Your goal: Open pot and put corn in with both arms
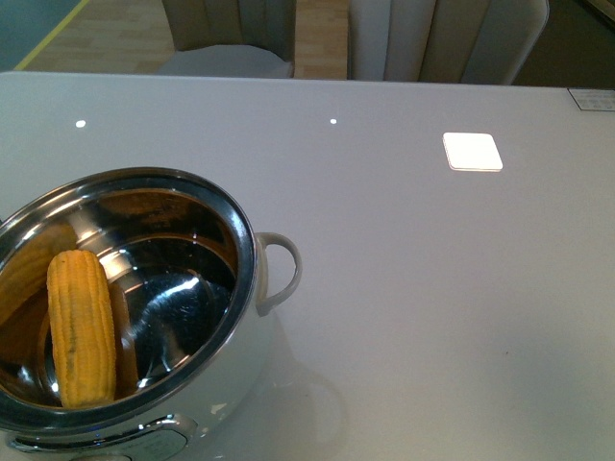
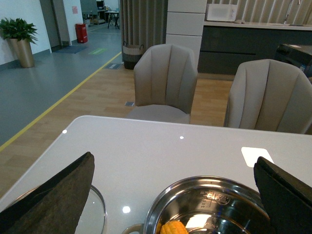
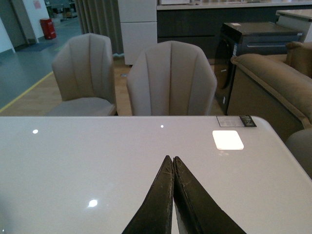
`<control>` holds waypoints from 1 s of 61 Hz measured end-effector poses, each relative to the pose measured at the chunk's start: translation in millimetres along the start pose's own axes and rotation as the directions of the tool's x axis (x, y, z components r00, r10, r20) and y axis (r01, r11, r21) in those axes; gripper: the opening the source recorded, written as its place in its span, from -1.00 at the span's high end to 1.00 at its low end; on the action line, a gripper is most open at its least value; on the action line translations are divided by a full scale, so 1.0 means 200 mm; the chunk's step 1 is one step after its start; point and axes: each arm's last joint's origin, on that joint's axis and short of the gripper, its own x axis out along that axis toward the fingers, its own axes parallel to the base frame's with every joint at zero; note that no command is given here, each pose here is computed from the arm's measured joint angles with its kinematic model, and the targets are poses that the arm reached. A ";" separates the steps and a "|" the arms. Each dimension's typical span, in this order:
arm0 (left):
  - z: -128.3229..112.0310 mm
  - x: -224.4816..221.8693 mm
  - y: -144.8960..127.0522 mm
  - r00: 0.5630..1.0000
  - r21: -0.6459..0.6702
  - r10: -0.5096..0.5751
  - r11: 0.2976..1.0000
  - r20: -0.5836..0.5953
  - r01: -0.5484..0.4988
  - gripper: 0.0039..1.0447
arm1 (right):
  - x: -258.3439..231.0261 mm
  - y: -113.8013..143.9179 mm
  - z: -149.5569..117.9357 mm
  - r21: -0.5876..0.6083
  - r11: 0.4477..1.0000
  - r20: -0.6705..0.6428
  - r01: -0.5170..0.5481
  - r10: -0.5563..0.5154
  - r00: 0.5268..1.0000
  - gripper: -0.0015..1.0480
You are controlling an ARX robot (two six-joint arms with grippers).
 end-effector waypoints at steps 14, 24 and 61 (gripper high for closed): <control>0.00 0.00 0.00 1.000 0.000 0.000 1.000 0.000 0.000 -0.87 | -0.06 0.00 -0.01 0.000 1.000 -0.007 0.001 -0.001 1.000 0.96; 0.00 0.00 0.00 1.000 0.000 0.000 1.000 0.000 0.000 -0.87 | -0.06 0.00 -0.01 0.000 1.000 -0.006 0.001 -0.001 1.000 0.96; 0.00 0.00 0.00 1.000 0.000 0.000 1.000 0.000 0.000 -0.87 | -0.06 0.00 -0.01 -0.001 1.000 -0.005 0.001 -0.001 1.000 -0.82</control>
